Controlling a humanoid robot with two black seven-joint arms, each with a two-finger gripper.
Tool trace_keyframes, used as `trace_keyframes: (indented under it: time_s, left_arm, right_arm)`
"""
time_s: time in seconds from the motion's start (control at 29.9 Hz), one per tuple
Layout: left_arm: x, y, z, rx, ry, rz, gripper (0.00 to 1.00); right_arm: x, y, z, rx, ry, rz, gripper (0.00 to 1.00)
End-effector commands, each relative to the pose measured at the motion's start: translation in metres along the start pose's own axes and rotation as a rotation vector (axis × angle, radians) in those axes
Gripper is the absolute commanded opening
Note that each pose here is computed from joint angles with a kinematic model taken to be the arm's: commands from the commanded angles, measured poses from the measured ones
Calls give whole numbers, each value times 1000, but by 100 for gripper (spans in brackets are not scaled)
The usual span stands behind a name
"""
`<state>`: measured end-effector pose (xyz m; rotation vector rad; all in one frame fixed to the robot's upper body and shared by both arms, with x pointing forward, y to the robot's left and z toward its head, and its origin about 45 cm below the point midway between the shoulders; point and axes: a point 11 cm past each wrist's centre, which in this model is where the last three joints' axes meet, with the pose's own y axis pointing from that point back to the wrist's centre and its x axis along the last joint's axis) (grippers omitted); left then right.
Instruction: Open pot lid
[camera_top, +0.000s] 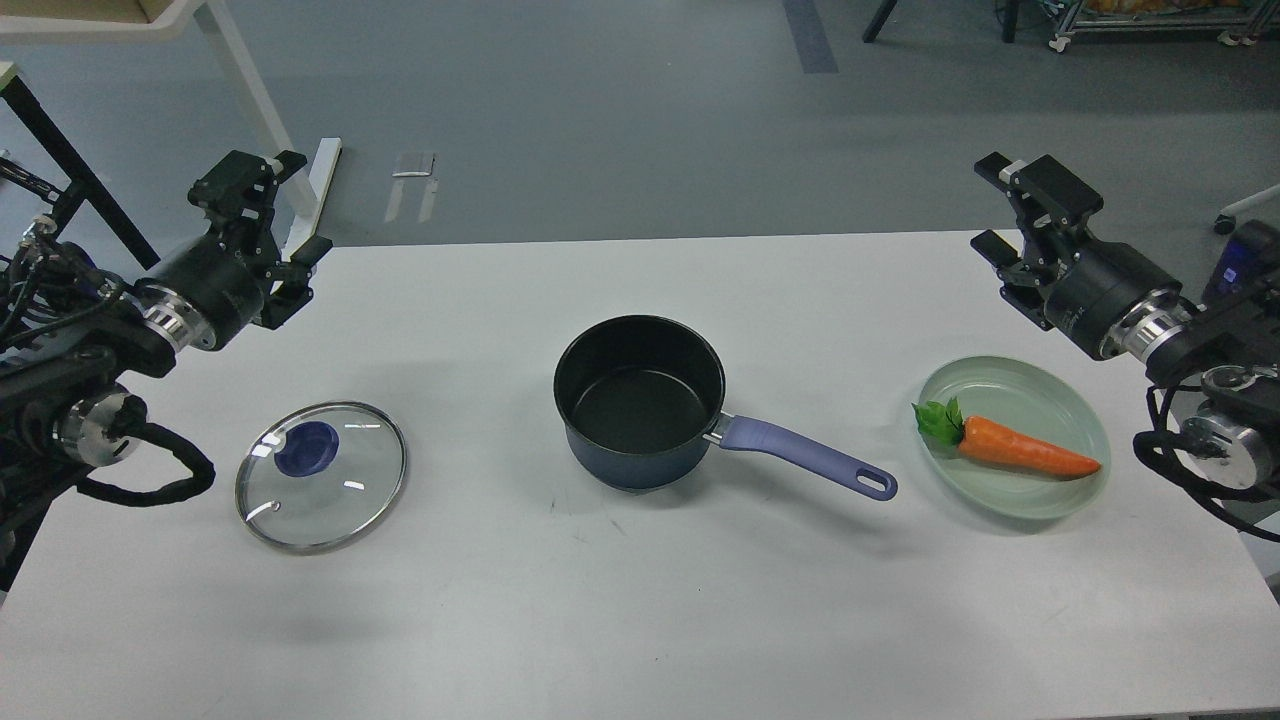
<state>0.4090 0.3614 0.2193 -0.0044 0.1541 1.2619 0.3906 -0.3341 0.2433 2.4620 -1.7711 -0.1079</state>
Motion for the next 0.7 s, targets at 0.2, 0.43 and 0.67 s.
trace_keyframes:
  time_s: [0.2, 0.43, 0.67]
  left_arm:
    - [-5, 9, -22, -53, 257, -30, 99]
    - [-7, 8, -28, -34, 333, -19, 99]
    - [-9, 4, -22, -61, 348, -20, 99]
  right_arm:
    - [-5, 5, 31, 41, -474, -178, 98]
    - [-2, 8, 43, 26, -488, -171, 100]
    - [-2, 7, 40, 38, -487, -173, 100]
